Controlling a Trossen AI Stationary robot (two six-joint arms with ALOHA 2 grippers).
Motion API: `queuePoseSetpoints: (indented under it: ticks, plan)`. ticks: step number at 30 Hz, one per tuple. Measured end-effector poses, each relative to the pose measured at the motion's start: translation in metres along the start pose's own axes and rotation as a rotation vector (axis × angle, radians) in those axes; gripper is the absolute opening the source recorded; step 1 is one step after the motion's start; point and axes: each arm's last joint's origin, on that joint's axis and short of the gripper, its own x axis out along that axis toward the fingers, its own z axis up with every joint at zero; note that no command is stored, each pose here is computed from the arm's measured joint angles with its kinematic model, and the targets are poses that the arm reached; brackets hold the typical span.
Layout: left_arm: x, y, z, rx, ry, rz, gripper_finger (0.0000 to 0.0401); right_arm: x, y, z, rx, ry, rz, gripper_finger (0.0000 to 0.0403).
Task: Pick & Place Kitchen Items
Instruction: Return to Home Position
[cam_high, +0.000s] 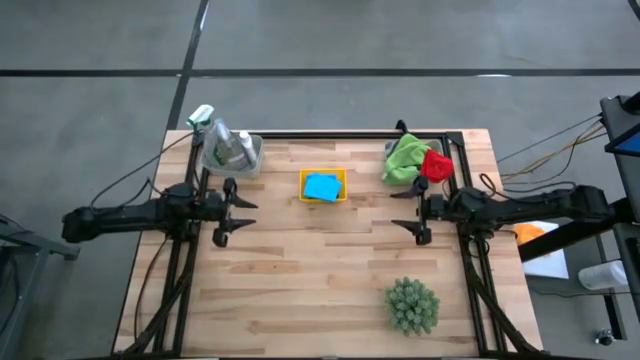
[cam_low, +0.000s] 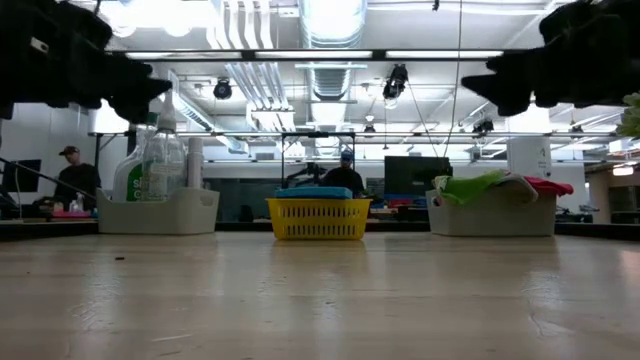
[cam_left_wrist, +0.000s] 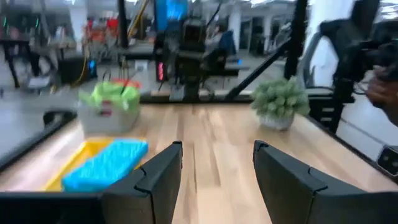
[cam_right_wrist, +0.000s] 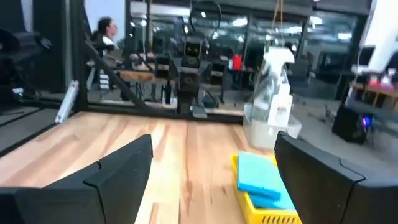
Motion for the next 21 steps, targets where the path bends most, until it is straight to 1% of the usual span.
queuePoseSetpoints:
  ticks: [3, 5, 10, 14, 19, 21]
  plan:
    - [-0.004, -0.002, 0.005, 0.063, -0.059, -0.032, 0.0201, -0.007, 0.0, 0.005, -0.013, -0.024, 0.016, 0.033]
    - [-0.008, -0.003, 0.008, 0.088, -0.098, -0.029, 0.0201, -0.012, 0.001, 0.007, -0.016, -0.034, 0.031, 0.033]
    - [-0.014, -0.004, 0.005, 0.117, -0.187, -0.022, 0.0201, -0.025, 0.003, 0.014, -0.017, -0.087, 0.106, 0.033]
    - [-0.012, -0.002, -0.003, 0.086, -0.137, 0.008, 0.0201, -0.037, 0.004, 0.012, -0.013, -0.074, 0.121, 0.033]
    - [-0.013, -0.002, -0.003, 0.084, -0.136, 0.017, 0.0201, -0.041, 0.005, 0.002, 0.011, 0.016, 0.128, 0.033]
    - [-0.012, -0.001, -0.004, 0.08, -0.122, 0.04, 0.0201, -0.041, 0.005, -0.001, 0.017, 0.048, 0.122, 0.033]
